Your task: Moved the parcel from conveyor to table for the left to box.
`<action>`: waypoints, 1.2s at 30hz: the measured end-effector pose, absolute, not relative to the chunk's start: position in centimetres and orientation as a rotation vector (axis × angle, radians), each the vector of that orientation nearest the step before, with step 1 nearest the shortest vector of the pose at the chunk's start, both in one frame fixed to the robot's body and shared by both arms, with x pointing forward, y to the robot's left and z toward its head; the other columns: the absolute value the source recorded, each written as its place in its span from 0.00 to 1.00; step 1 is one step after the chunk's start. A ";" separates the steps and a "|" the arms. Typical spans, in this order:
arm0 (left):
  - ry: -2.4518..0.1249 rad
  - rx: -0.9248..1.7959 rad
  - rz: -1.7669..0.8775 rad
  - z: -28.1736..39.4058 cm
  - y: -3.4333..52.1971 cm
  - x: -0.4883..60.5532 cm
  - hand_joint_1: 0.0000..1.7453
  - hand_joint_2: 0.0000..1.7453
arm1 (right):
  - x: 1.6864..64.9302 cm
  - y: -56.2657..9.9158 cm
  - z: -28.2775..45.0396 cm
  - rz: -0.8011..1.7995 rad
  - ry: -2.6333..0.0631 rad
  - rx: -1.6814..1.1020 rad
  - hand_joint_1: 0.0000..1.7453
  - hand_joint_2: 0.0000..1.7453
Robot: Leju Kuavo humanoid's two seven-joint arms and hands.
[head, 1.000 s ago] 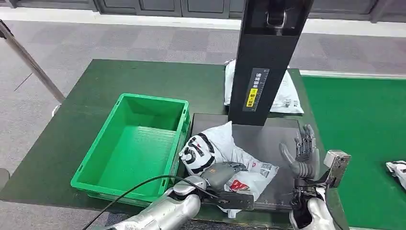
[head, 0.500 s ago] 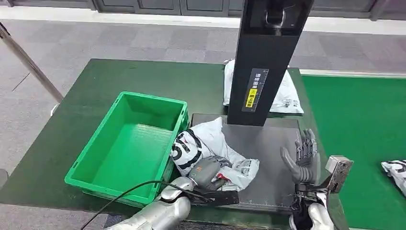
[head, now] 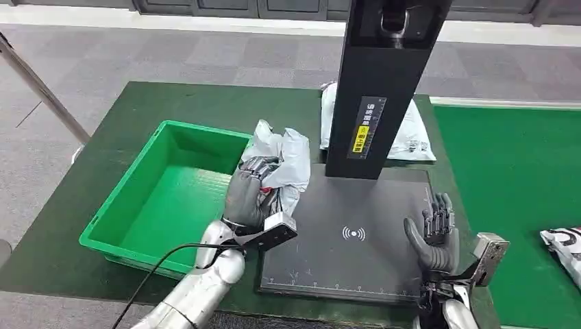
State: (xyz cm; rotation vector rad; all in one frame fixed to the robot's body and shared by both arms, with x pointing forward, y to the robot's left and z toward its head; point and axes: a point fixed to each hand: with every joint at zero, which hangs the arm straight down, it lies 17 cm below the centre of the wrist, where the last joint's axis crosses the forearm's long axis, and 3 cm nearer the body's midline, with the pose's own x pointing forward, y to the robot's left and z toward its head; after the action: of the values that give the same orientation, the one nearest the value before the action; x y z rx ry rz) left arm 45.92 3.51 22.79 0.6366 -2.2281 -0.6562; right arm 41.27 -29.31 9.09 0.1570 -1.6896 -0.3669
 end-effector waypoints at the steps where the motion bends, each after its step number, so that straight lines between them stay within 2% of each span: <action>1: -2.255 0.702 -0.662 23.9 4.4 46.0 1.00 1.00 | 41.4 -29.3 9.1 -0.367 -1.689 0.158 0.00 1.00; 8: -2.285 0.851 -0.542 26.3 9.7 46.0 1.00 1.00 | 41.9 -29.3 8.8 -0.369 -1.684 0.159 0.00 1.00; 17: -2.265 0.984 -0.564 26.8 11.1 44.9 1.00 1.00 | 42.0 -29.3 8.7 -0.373 -1.681 0.160 0.00 1.00; 27: -2.239 1.003 -0.386 26.6 15.3 43.6 1.00 1.00 | 42.4 -29.1 8.4 -0.364 -1.671 0.164 0.00 1.00; 30: -2.243 1.033 -0.281 27.4 18.3 43.1 1.00 1.00 | 42.4 -29.0 8.1 -0.365 -1.665 0.167 0.00 1.00; 34: -2.274 0.940 0.003 28.0 22.3 42.1 1.00 1.00 | 42.3 -29.2 7.8 -0.381 -1.662 0.172 0.00 1.00; 36: -2.272 0.947 0.022 28.1 22.8 41.9 1.00 1.00 | 42.3 -29.2 7.7 -0.383 -1.659 0.171 0.00 1.00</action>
State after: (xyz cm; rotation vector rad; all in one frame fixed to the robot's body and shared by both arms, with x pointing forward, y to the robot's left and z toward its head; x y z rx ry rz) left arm 41.94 22.82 28.12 0.9474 -2.2723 0.0225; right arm 42.31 -29.18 7.70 0.1714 -1.6593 -0.3828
